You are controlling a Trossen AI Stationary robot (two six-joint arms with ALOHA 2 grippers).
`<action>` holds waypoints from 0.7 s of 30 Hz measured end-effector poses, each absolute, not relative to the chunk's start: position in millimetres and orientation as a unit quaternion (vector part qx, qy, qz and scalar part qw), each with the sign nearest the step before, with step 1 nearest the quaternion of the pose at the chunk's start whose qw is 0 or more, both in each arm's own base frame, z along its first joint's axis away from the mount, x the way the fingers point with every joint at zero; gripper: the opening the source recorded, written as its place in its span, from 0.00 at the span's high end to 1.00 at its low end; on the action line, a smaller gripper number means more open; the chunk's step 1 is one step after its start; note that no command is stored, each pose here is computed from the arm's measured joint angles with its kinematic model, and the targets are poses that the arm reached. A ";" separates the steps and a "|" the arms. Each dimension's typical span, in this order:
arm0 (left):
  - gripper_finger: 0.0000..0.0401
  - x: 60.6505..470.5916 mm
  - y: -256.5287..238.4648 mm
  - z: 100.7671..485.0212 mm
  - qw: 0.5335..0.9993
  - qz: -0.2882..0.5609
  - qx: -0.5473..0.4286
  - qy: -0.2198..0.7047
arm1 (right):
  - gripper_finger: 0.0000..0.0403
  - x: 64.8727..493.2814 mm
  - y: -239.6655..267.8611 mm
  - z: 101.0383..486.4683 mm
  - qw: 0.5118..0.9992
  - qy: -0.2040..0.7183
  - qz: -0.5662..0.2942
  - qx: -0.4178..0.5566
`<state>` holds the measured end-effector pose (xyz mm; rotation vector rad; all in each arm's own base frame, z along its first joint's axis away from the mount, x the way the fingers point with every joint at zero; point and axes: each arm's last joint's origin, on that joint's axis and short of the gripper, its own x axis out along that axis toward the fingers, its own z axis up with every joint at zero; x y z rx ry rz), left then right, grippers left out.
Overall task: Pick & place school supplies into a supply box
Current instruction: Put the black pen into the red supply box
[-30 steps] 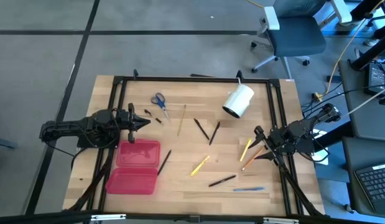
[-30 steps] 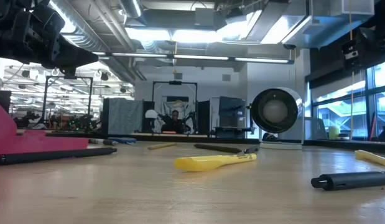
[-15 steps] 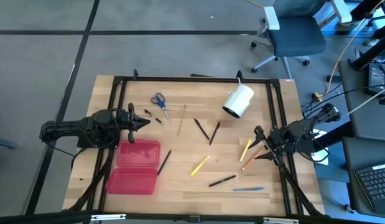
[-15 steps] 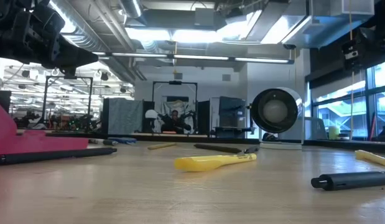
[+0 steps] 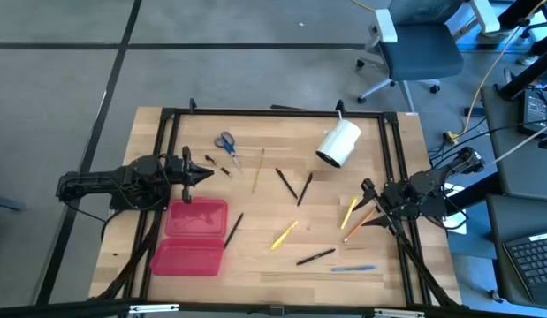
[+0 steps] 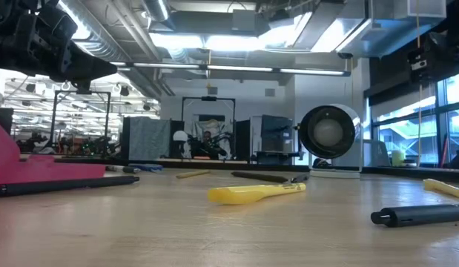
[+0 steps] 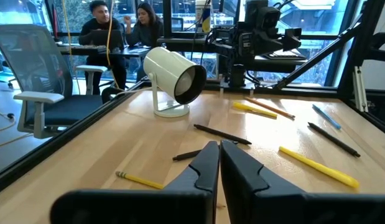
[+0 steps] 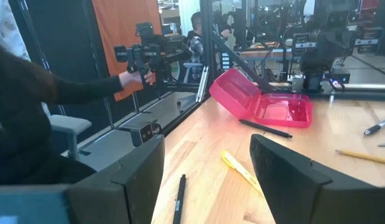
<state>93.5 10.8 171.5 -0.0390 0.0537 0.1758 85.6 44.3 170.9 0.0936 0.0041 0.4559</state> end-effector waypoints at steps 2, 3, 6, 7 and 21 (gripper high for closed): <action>0.98 93.5 10.8 171.5 0.996 0.088 -0.019 0.027 | 0.40 85.6 44.3 170.7 0.973 0.001 0.226 0.039; 0.98 93.5 10.8 171.5 0.996 0.088 -0.019 0.027 | 0.40 85.6 44.3 170.7 0.973 0.001 0.226 0.039; 0.98 93.5 10.8 171.5 0.996 0.088 -0.019 0.027 | 0.40 85.6 44.3 170.8 0.973 0.004 0.226 0.050; 0.98 93.5 10.8 171.5 0.996 0.088 -0.019 0.027 | 0.40 85.6 44.3 170.8 0.973 0.004 0.226 0.054; 0.97 93.5 11.0 172.2 0.995 0.091 -0.014 0.024 | 0.40 86.5 42.3 172.2 0.979 0.000 0.189 0.079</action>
